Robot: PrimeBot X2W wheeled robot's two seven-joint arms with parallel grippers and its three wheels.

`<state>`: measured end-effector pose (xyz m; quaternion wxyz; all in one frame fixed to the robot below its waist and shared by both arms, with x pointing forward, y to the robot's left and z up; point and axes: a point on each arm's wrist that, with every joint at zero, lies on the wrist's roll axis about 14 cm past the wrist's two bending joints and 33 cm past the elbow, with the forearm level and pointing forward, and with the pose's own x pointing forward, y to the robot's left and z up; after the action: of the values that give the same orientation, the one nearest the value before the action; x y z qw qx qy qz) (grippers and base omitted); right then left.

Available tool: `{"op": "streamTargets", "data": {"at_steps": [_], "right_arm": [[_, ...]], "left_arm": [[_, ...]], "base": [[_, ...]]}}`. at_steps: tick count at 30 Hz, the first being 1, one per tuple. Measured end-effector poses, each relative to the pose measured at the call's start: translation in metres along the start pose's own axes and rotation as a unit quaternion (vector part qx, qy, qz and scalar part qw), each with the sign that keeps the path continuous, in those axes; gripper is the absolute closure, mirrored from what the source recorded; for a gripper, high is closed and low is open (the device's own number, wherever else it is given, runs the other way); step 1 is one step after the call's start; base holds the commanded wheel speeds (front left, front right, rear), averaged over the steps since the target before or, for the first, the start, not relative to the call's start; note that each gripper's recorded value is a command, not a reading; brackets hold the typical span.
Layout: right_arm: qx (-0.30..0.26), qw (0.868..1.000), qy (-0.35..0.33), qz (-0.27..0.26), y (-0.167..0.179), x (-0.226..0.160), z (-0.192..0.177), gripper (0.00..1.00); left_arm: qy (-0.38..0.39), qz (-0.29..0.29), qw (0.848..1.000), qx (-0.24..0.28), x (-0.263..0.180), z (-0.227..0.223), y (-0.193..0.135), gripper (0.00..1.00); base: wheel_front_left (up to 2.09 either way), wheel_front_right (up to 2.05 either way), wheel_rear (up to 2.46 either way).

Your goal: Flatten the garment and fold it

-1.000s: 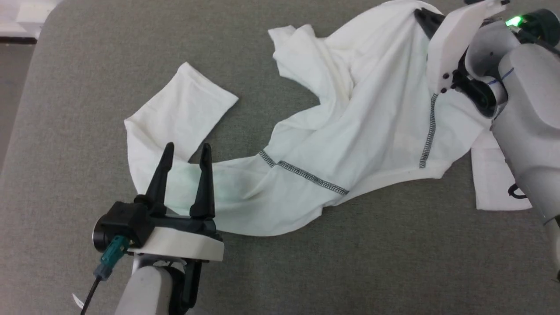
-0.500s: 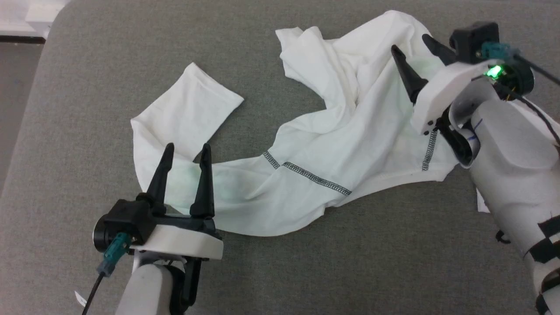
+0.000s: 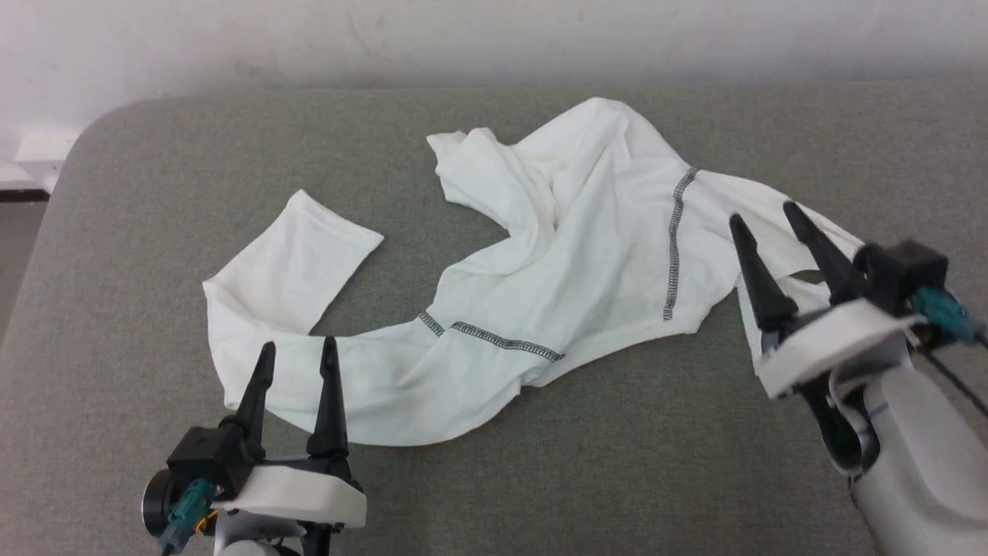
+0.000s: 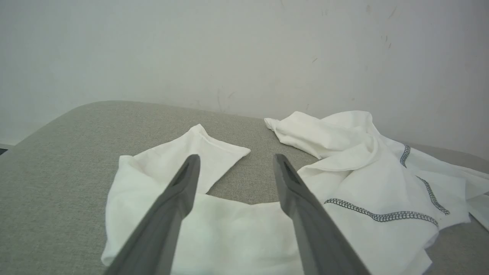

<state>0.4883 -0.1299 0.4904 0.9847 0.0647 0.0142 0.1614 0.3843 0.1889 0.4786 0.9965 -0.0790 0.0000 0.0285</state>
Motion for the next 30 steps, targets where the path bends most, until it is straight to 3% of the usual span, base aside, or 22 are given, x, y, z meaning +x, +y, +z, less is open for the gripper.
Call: {"op": "streamTargets", "data": {"at_steps": [8, 13, 22, 30], "right_arm": [[0.016, 0.998, 0.001, -0.067, -0.001, -0.087, -0.001, 0.0], [0.022, 0.996, 0.012, -0.089, 0.008, -0.118, 0.004, 0.0], [0.029, 0.996, 0.012, -0.086, 0.021, -0.131, 0.015, 0.0], [0.035, 0.995, 0.02, -0.089, 0.021, -0.13, 0.011, 0.0]], "left_arm": [[0.015, -0.026, 1.0, -0.003, -0.013, 0.0, -0.018, 0.0], [0.073, -0.062, 0.995, -0.013, -0.021, -0.02, -0.04, 0.0], [0.233, -0.17, 0.957, 0.01, -0.033, -0.072, -0.09, 0.0], [0.248, -0.254, 0.933, 0.064, -0.014, -0.076, -0.132, 0.0]], "base": [[0.0, 0.0, 0.0], [0.0, 0.0, 0.0], [0.0, 0.0, 0.0], [0.0, 0.0, 0.0]]}}
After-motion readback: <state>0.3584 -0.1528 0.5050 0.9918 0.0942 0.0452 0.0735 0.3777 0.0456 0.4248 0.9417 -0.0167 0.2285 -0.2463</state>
